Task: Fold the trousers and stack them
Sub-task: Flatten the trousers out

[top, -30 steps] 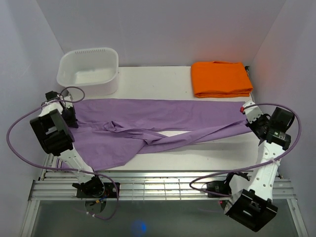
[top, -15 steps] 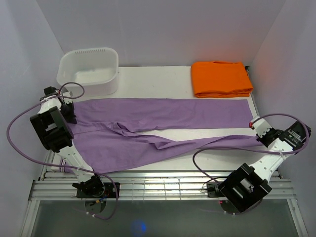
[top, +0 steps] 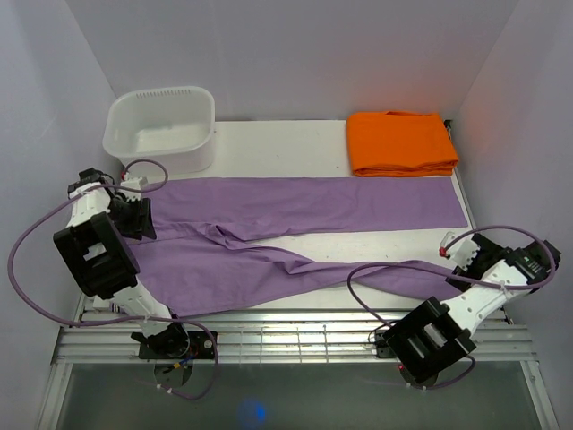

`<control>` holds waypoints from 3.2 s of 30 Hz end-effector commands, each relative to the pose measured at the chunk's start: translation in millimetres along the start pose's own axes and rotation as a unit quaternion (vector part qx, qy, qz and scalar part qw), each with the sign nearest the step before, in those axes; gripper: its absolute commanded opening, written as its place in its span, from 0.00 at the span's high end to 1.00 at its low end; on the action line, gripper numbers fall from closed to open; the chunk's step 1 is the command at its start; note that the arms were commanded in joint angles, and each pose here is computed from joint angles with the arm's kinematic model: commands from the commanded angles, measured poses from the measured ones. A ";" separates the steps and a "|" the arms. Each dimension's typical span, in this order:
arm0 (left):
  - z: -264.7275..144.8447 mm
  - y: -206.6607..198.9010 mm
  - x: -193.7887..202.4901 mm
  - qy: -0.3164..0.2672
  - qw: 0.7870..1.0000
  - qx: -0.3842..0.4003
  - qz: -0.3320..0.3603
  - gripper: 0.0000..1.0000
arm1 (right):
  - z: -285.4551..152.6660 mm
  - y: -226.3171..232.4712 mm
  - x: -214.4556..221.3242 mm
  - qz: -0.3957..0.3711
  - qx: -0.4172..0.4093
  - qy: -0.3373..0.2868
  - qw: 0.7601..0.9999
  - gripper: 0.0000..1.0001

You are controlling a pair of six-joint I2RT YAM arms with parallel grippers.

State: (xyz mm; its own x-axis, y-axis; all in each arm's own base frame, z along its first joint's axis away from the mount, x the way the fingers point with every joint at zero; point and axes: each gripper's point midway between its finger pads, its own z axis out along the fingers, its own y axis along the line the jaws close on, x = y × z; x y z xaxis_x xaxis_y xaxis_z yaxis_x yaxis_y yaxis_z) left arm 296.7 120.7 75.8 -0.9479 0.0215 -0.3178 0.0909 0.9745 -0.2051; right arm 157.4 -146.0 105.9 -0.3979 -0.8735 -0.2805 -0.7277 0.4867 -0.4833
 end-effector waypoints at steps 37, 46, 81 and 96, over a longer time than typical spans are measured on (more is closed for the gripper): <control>48.3 -11.7 43.5 0.067 0.993 0.063 -0.068 0.55 | 119.3 -4.8 -87.3 -0.059 -0.171 -0.066 0.981 0.92; 62.3 17.6 55.7 0.082 0.989 0.032 -0.115 1.00 | 31.4 -112.3 -142.9 -0.116 -0.018 -0.116 0.986 0.92; -12.5 12.9 -2.1 -0.070 0.993 0.085 -0.035 0.66 | 63.9 -70.1 -137.8 0.131 -0.126 -0.100 0.978 0.38; 20.6 -44.6 -27.5 -0.074 0.992 0.093 0.038 0.70 | 188.1 -87.2 -150.1 0.246 -0.122 0.015 0.961 0.54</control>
State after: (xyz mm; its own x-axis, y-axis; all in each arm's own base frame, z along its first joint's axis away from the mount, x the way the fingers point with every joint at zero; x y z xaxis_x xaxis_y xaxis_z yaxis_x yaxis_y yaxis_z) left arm 301.2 73.9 51.4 -0.9353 -0.0107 -0.3538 0.1563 0.8843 -0.4400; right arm 378.4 -29.3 44.0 -0.6839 -0.5644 -0.4624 -0.6320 0.7749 -0.0111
